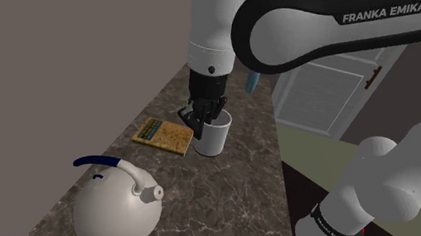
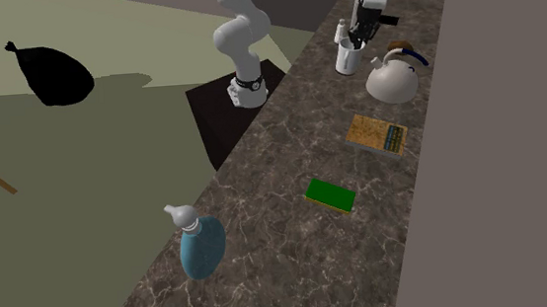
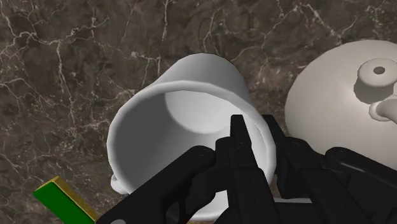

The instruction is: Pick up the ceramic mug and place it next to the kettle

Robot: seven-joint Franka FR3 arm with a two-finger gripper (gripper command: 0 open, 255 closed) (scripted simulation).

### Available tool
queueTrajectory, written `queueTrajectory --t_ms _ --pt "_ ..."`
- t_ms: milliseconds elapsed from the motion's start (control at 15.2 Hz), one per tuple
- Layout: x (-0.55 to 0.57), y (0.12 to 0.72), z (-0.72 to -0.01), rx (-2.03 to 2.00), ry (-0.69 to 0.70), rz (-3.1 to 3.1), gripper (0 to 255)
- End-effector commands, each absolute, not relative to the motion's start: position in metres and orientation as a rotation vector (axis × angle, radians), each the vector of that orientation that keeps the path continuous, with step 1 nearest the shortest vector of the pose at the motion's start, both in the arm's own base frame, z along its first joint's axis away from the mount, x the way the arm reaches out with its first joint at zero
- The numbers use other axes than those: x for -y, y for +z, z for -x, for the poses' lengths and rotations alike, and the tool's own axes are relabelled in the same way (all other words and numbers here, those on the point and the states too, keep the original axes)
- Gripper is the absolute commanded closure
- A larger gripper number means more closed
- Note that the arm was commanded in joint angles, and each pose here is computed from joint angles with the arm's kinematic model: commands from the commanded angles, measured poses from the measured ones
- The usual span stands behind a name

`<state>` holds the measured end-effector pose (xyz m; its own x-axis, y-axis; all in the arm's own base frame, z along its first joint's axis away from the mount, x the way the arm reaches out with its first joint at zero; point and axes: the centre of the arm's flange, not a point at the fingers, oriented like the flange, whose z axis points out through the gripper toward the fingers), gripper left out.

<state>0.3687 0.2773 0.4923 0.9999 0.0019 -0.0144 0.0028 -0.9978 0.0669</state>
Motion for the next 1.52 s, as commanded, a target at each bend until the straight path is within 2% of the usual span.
queueTrajectory --t_ms 0,1452 --pt "-0.277 0.482 -0.369 -0.004 -0.021 -3.075 255" --pt "-0.277 0.365 -0.369 -0.004 -0.021 -3.075 255"
